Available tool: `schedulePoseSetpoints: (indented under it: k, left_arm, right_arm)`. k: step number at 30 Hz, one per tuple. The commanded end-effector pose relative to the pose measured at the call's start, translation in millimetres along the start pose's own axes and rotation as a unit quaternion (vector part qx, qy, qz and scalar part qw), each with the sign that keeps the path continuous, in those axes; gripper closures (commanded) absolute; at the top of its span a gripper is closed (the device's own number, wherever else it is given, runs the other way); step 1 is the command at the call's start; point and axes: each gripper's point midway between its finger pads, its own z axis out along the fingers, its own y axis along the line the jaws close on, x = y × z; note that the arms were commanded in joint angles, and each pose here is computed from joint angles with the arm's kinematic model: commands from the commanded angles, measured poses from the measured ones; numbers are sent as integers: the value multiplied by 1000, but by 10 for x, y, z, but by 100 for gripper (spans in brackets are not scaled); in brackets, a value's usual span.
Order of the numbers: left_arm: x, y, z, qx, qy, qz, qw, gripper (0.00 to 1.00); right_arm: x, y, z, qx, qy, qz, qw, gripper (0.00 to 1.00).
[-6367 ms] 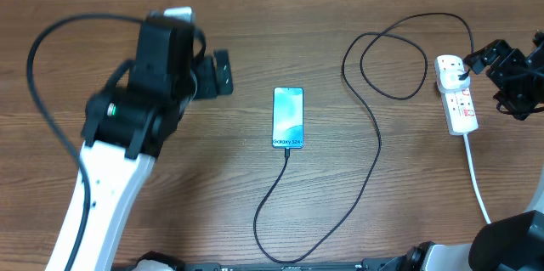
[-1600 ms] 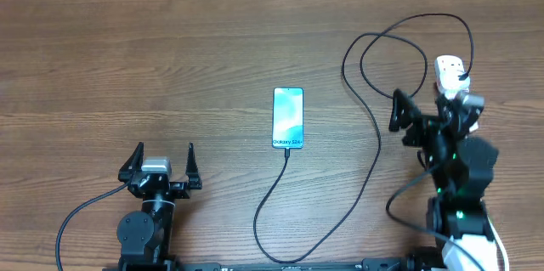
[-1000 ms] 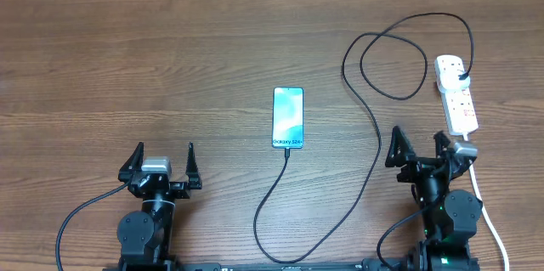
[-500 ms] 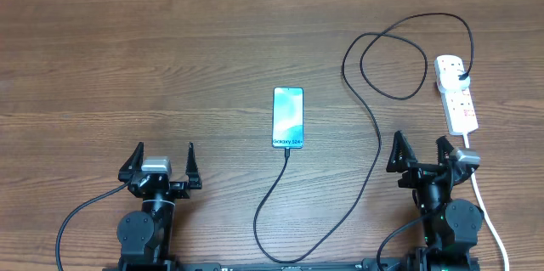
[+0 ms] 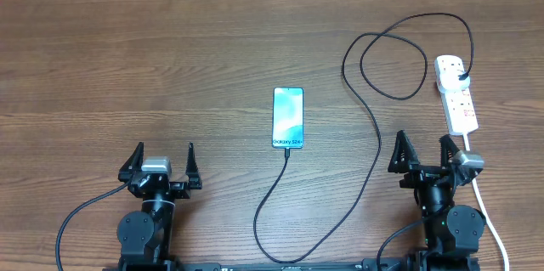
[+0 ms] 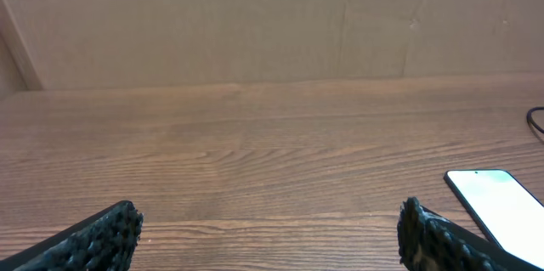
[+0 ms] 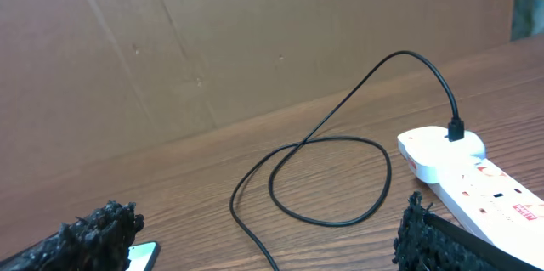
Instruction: Plug charger to phone and switch on socket
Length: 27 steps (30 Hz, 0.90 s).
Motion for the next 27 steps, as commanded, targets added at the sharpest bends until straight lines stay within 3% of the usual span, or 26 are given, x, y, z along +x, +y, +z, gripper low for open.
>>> schedulePoseSetpoints:
  k: [1, 27]
  left_arm:
    - [-4, 6, -2, 0, -3, 9, 1000, 0]
    - [-4, 5, -2, 1, -3, 9, 1000, 0]
  right_arm:
    - [40, 36, 2, -4, 1, -4, 1000, 0]
    - [93, 194, -2, -35, 11, -5, 999, 0]
